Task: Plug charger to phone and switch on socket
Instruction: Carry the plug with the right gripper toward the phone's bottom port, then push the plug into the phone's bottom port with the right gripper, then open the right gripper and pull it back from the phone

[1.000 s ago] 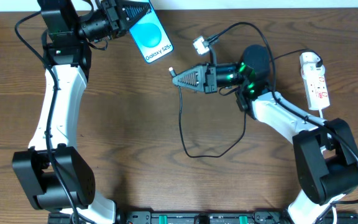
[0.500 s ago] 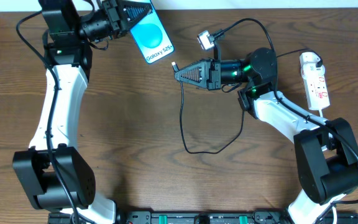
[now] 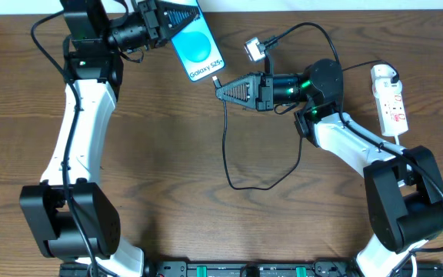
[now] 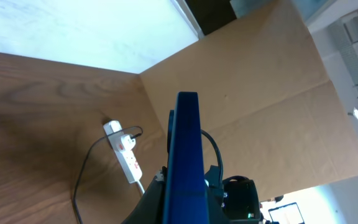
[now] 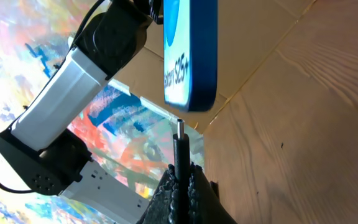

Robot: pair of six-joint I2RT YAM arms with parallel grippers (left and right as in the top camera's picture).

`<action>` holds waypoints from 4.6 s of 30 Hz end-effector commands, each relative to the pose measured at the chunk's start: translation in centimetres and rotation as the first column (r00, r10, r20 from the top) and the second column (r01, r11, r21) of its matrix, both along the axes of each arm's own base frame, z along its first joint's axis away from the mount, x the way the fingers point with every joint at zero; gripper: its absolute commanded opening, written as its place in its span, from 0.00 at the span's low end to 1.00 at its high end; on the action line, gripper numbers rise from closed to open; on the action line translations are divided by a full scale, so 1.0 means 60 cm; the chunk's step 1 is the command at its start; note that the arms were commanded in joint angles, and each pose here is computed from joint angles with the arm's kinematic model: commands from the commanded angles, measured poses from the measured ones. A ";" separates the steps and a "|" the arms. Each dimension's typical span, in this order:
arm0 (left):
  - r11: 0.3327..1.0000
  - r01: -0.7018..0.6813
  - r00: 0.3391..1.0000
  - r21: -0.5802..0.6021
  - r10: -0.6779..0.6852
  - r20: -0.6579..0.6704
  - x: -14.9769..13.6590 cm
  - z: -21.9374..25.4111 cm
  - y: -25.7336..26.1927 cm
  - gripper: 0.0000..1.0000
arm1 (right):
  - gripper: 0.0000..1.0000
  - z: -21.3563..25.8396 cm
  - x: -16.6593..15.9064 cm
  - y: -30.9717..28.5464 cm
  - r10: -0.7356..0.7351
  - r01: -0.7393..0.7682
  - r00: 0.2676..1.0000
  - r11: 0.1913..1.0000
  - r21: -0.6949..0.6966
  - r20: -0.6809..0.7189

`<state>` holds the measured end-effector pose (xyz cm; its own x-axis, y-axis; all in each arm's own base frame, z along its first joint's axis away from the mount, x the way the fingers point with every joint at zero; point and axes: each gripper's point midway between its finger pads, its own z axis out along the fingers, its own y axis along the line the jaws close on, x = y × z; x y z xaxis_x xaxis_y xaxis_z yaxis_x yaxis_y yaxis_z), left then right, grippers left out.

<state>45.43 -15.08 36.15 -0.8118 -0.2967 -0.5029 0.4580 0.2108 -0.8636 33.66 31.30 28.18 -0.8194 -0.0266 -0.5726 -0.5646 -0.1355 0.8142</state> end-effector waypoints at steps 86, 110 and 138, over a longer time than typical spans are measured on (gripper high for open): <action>0.991 0.135 0.990 0.009 -0.135 0.039 -0.038 -0.005 -0.044 0.07 | 0.01 0.017 0.042 0.002 -0.141 0.140 0.990 0.989 0.054 0.016; 0.998 0.055 0.996 0.027 -0.057 0.069 -0.017 -0.010 0.015 0.07 | 0.97 0.015 0.045 -0.007 -0.146 0.142 0.987 0.988 0.053 0.075; 0.760 -0.191 0.835 0.622 0.458 -0.304 -0.033 -0.295 0.140 0.07 | 0.94 -0.334 0.103 -0.114 -0.622 0.353 0.765 0.621 -0.700 -0.165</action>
